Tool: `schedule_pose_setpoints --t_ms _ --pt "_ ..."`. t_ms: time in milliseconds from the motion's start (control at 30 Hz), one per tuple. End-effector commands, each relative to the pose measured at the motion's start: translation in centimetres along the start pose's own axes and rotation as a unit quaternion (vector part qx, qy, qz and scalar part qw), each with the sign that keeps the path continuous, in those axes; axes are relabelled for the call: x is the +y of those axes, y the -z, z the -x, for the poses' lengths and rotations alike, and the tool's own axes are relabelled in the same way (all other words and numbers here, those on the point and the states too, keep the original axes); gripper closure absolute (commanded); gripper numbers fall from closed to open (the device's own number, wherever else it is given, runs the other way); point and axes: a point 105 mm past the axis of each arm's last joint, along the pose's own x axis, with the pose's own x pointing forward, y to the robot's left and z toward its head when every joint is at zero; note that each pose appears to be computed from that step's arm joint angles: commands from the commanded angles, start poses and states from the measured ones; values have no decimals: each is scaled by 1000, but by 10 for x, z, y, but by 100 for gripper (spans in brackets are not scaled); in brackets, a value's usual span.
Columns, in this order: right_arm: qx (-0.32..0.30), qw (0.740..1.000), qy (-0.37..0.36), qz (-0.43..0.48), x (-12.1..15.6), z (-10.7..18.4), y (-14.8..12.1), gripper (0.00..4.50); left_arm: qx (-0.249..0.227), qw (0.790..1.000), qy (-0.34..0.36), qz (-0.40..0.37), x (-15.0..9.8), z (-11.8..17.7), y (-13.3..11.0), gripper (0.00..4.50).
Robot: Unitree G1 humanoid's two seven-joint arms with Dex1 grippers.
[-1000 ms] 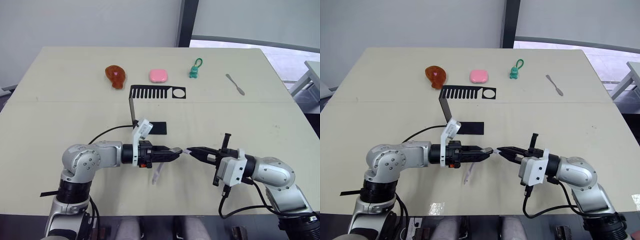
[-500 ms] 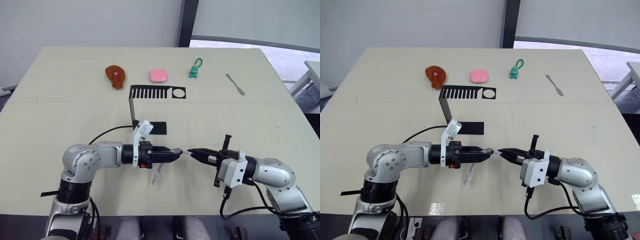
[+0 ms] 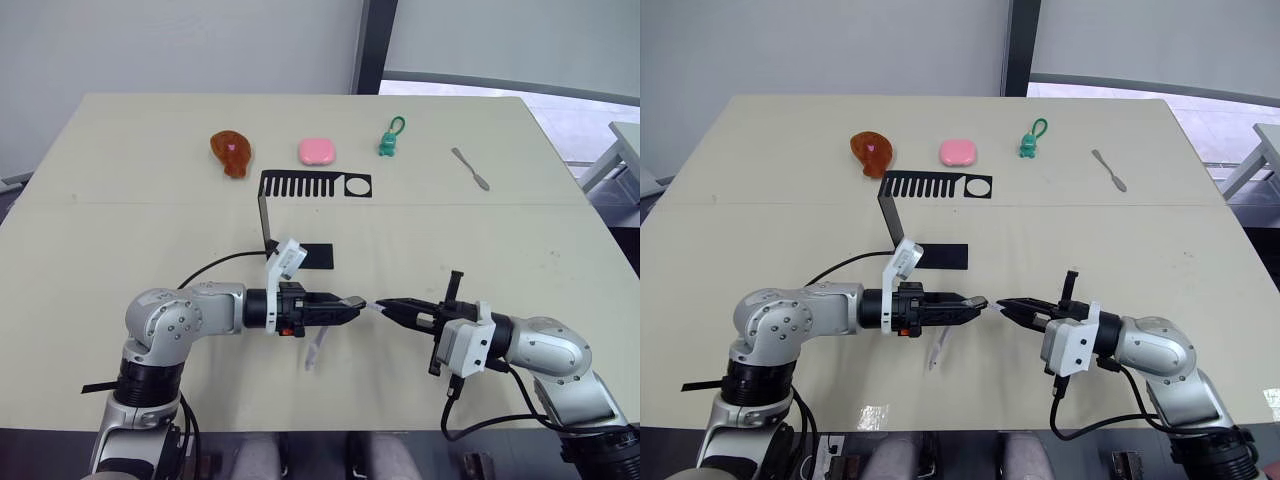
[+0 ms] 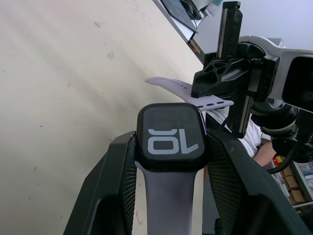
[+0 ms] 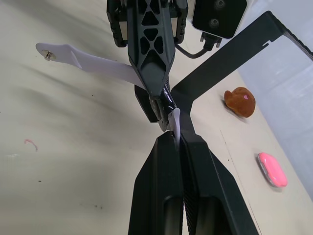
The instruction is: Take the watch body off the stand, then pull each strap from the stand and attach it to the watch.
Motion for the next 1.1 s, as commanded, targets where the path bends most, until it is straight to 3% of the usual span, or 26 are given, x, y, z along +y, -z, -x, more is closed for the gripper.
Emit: schedule_pose_setpoints --t_ms 33,1100 --pt "-18 1000 -2 18 -1 -3 -10 450 -8 999 34 -24 -15 -4 -7 292" --pt "-22 1000 -1 20 -1 -9 -9 450 1 999 30 -26 -15 -9 -5 292"
